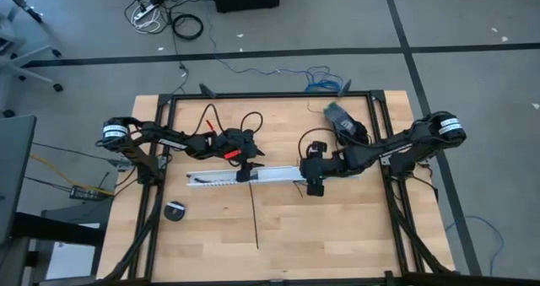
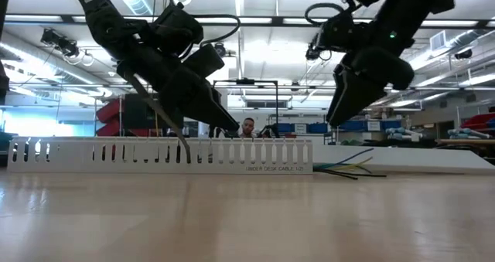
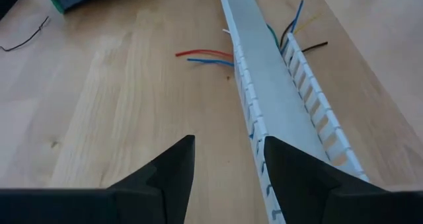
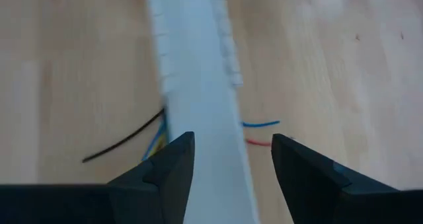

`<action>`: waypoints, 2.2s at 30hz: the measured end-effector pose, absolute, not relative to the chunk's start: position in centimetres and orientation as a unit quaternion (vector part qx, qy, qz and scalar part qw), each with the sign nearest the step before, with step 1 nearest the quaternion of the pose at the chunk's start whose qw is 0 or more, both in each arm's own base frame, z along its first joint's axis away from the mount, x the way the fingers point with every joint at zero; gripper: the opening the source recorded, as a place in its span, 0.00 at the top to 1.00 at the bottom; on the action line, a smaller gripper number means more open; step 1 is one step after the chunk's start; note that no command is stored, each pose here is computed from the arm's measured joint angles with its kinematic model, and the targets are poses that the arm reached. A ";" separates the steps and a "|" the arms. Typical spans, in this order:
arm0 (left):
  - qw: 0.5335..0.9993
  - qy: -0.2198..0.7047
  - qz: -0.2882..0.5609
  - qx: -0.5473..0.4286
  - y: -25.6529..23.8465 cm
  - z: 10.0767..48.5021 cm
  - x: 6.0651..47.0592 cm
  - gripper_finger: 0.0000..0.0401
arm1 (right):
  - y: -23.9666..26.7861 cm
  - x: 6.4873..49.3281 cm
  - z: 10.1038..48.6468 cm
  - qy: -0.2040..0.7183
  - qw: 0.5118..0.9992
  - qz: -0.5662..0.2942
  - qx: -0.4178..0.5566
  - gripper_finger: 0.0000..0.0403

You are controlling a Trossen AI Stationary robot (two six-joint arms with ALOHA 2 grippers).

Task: Ziptie cables
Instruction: Close the lid on the cable duct

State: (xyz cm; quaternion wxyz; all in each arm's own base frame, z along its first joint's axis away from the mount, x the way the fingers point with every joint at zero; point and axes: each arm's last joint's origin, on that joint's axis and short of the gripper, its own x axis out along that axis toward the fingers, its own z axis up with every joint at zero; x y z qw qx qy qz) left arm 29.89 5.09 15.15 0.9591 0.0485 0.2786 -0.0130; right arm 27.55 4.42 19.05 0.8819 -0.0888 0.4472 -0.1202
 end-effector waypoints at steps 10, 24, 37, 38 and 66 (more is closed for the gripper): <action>0.960 0.276 -0.014 0.052 5.1 15.2 29.9 0.56 | 5.8 28.1 17.6 0.438 0.871 -0.134 -0.177 0.48; 0.959 0.278 -0.015 0.052 5.1 15.2 29.9 0.56 | 5.8 29.1 17.9 0.396 0.901 -0.122 -0.129 0.48; 0.963 0.266 -0.012 0.051 5.1 15.4 30.0 0.56 | 5.4 28.5 17.5 0.436 0.879 -0.135 -0.137 0.24; 0.963 0.266 -0.012 0.050 5.1 15.4 30.0 0.56 | 5.4 28.5 17.5 0.437 0.880 -0.131 -0.135 0.23; 0.959 0.277 -0.015 0.053 5.1 15.2 29.9 0.56 | 5.1 26.2 16.0 0.548 0.814 -0.120 -0.150 0.24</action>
